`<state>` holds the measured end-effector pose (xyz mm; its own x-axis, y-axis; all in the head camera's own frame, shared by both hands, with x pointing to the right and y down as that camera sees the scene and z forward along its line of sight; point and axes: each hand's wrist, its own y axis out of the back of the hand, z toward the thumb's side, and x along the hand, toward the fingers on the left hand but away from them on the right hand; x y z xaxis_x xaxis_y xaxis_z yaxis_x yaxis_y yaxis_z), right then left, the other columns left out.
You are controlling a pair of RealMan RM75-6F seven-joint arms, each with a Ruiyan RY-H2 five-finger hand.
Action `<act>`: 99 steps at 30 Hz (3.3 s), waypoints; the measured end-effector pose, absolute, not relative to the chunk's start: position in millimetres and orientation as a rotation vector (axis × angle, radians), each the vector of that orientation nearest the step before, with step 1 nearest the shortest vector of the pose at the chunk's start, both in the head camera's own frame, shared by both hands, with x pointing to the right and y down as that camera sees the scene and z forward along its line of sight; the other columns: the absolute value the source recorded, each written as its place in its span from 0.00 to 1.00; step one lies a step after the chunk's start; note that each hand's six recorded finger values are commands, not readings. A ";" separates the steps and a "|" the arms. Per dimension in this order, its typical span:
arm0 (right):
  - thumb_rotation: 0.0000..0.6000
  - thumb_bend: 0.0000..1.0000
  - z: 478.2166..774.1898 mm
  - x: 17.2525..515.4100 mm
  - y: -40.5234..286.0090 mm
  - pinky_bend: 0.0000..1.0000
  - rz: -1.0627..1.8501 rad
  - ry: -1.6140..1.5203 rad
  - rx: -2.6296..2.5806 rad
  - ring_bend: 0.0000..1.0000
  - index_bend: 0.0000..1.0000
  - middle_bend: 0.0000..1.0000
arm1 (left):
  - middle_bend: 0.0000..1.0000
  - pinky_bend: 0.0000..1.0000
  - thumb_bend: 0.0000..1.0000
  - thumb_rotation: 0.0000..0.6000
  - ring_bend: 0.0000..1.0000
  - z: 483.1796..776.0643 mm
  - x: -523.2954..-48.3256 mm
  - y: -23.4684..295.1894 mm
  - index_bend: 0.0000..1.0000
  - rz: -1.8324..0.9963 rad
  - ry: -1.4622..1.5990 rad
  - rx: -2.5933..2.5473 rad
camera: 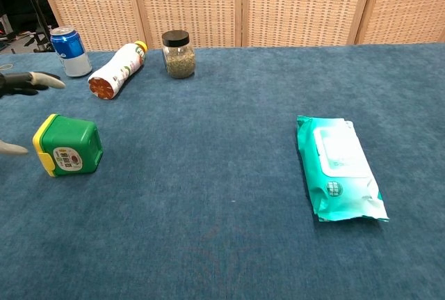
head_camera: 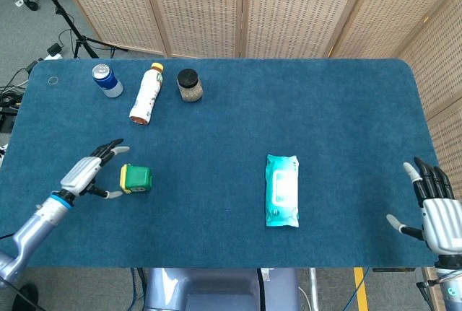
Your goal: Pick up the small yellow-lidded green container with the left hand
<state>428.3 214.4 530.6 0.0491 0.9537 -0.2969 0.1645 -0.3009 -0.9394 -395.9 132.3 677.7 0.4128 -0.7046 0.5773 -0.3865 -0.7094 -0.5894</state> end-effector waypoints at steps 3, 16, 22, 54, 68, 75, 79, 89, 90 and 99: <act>1.00 0.00 533.2 424.3 216.5 0.00 1.328 -1.128 -1.564 0.00 0.00 0.00 | 0.00 0.00 0.00 1.00 0.00 656.7 -396.5 130.6 0.06 -1.220 0.938 -2.270; 1.00 0.00 536.1 406.1 221.2 0.00 1.292 -1.060 -1.578 0.00 0.00 0.00 | 0.00 0.00 0.00 1.00 0.00 585.2 -354.0 107.2 0.06 -1.452 0.762 -2.030; 1.00 0.00 535.3 411.6 217.2 0.00 1.297 -1.085 -1.590 0.00 0.00 0.00 | 0.00 0.00 0.00 1.00 0.00 591.2 -329.5 100.4 0.06 -1.563 0.636 -1.955; 1.00 0.00 531.9 427.5 213.1 0.00 1.314 -1.154 -1.621 0.00 0.00 0.00 | 0.26 0.08 0.11 1.00 0.27 672.6 -270.5 117.5 0.25 -1.771 0.572 -1.896; 1.00 0.00 532.9 432.8 210.9 0.00 1.330 -1.179 -1.634 0.00 0.00 0.00 | 0.47 0.11 0.23 1.00 0.40 676.8 -275.0 112.5 0.48 -1.777 0.621 -1.815; 1.00 0.00 533.0 434.1 210.6 0.00 1.331 -1.184 -1.637 0.00 0.00 0.00 | 0.51 0.11 0.30 1.00 0.42 674.4 -273.4 111.3 0.53 -1.732 0.672 -1.858; 1.00 0.00 534.0 433.4 211.1 0.00 1.332 -1.180 -1.641 0.00 0.00 0.00 | 0.52 0.11 0.29 1.00 0.42 665.3 -271.7 106.9 0.54 -1.659 0.749 -1.909; 1.00 0.00 538.0 430.2 213.2 0.00 1.341 -1.161 -1.649 0.00 0.00 0.00 | 0.55 0.11 0.29 1.00 0.43 642.5 -256.0 101.4 0.56 -1.214 1.118 -2.313; 1.00 0.00 538.3 429.9 213.5 0.00 1.341 -1.159 -1.649 0.00 0.00 0.00 | 0.55 0.11 0.30 1.00 0.43 643.1 -257.6 102.1 0.56 -1.182 1.167 -2.358; 1.00 0.00 540.2 429.3 214.1 0.00 1.348 -1.152 -1.651 0.00 0.00 0.00 | 0.56 0.11 0.33 1.00 0.43 678.1 -289.3 114.3 0.56 -0.995 1.522 -2.654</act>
<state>429.3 214.1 540.2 0.0610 0.9342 -0.3514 0.2017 -0.3564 -0.9123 -289.3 114.3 678.1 0.3619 -0.7562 0.5451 -0.8029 -0.5500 -0.2300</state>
